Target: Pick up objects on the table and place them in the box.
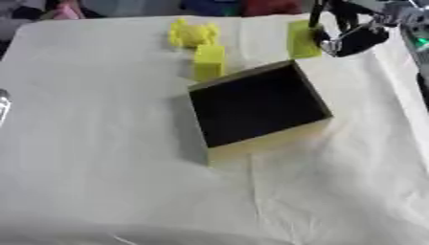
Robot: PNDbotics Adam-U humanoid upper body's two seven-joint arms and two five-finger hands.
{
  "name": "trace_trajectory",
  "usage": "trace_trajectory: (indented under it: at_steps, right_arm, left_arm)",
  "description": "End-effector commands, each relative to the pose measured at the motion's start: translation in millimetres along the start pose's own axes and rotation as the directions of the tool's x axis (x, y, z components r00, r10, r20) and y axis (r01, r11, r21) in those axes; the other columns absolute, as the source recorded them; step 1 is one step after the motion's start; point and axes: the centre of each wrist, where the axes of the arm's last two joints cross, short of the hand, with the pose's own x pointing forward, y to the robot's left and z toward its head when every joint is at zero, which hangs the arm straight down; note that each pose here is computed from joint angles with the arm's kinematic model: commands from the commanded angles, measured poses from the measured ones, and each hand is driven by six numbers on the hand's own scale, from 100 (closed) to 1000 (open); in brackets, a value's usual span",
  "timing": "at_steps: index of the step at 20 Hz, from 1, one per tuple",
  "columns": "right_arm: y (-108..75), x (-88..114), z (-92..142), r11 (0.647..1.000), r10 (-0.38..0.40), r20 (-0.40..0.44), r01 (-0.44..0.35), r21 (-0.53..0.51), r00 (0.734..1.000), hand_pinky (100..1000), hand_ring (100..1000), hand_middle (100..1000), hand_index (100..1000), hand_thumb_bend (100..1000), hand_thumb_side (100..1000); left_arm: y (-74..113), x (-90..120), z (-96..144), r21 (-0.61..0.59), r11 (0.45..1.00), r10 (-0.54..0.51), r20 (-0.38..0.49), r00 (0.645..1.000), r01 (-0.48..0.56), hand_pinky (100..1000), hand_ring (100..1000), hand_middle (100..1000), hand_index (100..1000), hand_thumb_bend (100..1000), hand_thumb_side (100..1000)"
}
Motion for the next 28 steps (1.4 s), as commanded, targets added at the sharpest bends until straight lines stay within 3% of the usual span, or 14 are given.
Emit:
trace_trajectory:
  at_steps: [1, 13, 23, 27, 28]
  right_arm:
    - [-8.1, 0, 5, 1.000, 0.003, 0.042, -0.003, -0.001, 0.999, 376, 409, 143, 307, 100, 100]
    - [8.9, -3, -3, 0.997, -0.043, 0.157, 0.032, 0.072, 0.987, 382, 413, 152, 317, 100, 100]
    - [27.1, -9, -10, 0.991, -0.051, 0.178, 0.028, 0.128, 0.983, 391, 421, 161, 326, 100, 100]
    - [34.0, -9, -14, 0.986, -0.059, 0.196, 0.026, 0.164, 0.979, 421, 441, 205, 368, 100, 164]
    - [35.1, -9, -15, 0.986, -0.061, 0.202, 0.027, 0.167, 0.978, 449, 461, 248, 409, 100, 219]
  left_arm:
    - [4.9, 2, -11, -0.007, 1.000, -0.013, 0.047, 0.999, 0.014, 712, 730, 752, 948, 136, 616]
    - [4.6, 2, -12, -0.005, 1.000, -0.013, 0.049, 0.999, 0.013, 711, 730, 752, 948, 137, 615]
    - [3.5, 3, -11, 0.007, 1.000, -0.010, 0.043, 0.999, 0.010, 706, 728, 751, 947, 130, 625]
    - [3.2, 3, -11, 0.011, 1.000, -0.009, 0.041, 0.999, 0.009, 704, 727, 751, 947, 129, 625]
    - [3.2, 3, -11, 0.012, 1.000, -0.010, 0.040, 0.999, 0.009, 704, 727, 751, 947, 129, 625]
